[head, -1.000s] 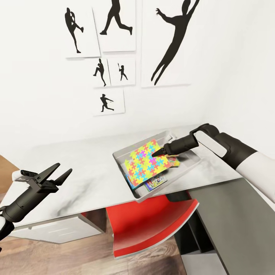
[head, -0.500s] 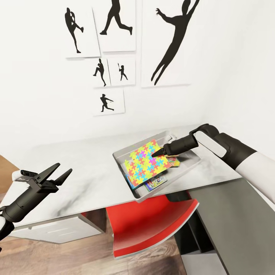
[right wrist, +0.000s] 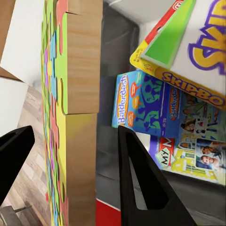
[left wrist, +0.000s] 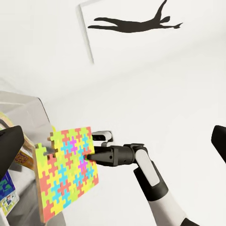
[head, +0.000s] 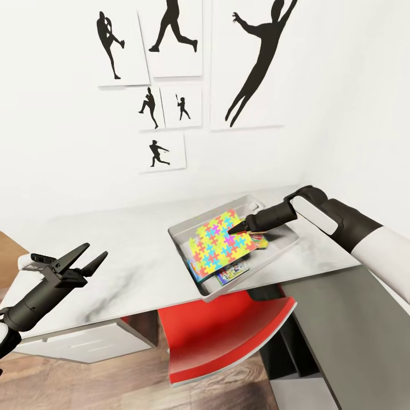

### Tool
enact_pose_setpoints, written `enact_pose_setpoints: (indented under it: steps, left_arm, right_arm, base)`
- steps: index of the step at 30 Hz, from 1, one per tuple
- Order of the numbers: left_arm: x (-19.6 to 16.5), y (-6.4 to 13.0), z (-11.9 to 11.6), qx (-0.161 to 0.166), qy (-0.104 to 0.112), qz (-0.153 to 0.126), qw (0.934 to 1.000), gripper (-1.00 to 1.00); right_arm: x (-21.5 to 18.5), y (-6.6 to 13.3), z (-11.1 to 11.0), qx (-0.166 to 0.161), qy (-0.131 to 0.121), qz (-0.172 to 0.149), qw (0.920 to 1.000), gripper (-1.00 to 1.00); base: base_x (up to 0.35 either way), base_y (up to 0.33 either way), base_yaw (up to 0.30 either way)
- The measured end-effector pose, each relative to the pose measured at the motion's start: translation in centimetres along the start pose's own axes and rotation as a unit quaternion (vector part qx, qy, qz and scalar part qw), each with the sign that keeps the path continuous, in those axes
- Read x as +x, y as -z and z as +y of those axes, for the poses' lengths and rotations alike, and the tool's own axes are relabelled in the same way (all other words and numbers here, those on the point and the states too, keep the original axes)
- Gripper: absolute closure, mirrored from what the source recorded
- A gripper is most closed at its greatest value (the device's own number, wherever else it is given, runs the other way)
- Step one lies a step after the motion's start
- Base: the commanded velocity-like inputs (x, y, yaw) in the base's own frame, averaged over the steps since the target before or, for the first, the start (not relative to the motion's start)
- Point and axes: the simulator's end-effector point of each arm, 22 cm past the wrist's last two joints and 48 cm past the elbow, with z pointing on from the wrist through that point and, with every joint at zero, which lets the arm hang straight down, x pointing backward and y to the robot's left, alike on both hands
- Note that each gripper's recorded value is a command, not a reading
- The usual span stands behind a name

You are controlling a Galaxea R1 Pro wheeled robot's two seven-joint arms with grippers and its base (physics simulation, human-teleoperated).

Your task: Put all the toys in the child's room - the three board games (two on the bed and one on the table), the two jigsaw puzzles on the table, and the tennis ball on the table - inside the toy box on the table in the child's room.

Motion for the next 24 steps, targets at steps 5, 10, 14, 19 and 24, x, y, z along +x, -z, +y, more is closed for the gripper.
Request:
enact_pose_setpoints:
  steps: [5,10,14,19,24]
  left_arm:
    - [0.0,0.0,0.0,0.0,0.0,0.0,1.0,-1.0]
    - [0.0,0.0,0.0,-0.001,0.0,0.0,1.0,-1.0]
    - [0.0,0.0,0.0,0.0,0.0,0.0,1.0,-1.0]
    - [0.0,0.0,0.0,0.0,0.0,0.0,1.0,-1.0]
    - [0.0,0.0,0.0,0.0,0.0,0.0,1.0,-1.0]
  right_arm:
    - [0.1,0.1,-0.8,0.005,-0.011,-0.001,0.9999,1.0]
    - [-0.1,-0.1,-0.8,0.004,-0.011,-0.005,0.9999,1.0]
    - [-0.2,-0.5,-0.5,0.002,-0.008,-0.004,1.0,1.0]
    - [-0.1,-0.9,-0.5,0.006,-0.004,-0.001,1.0,1.0]
    - [-0.1,-1.1,-0.4,0.006,-0.001,0.0,1.0,1.0]
  base:
    - [0.0,0.0,0.0]
    - [0.0,0.0,0.0]
    - [0.0,0.0,0.0]
    - [0.0,0.0,0.0]
    - [0.0,0.0,0.0]
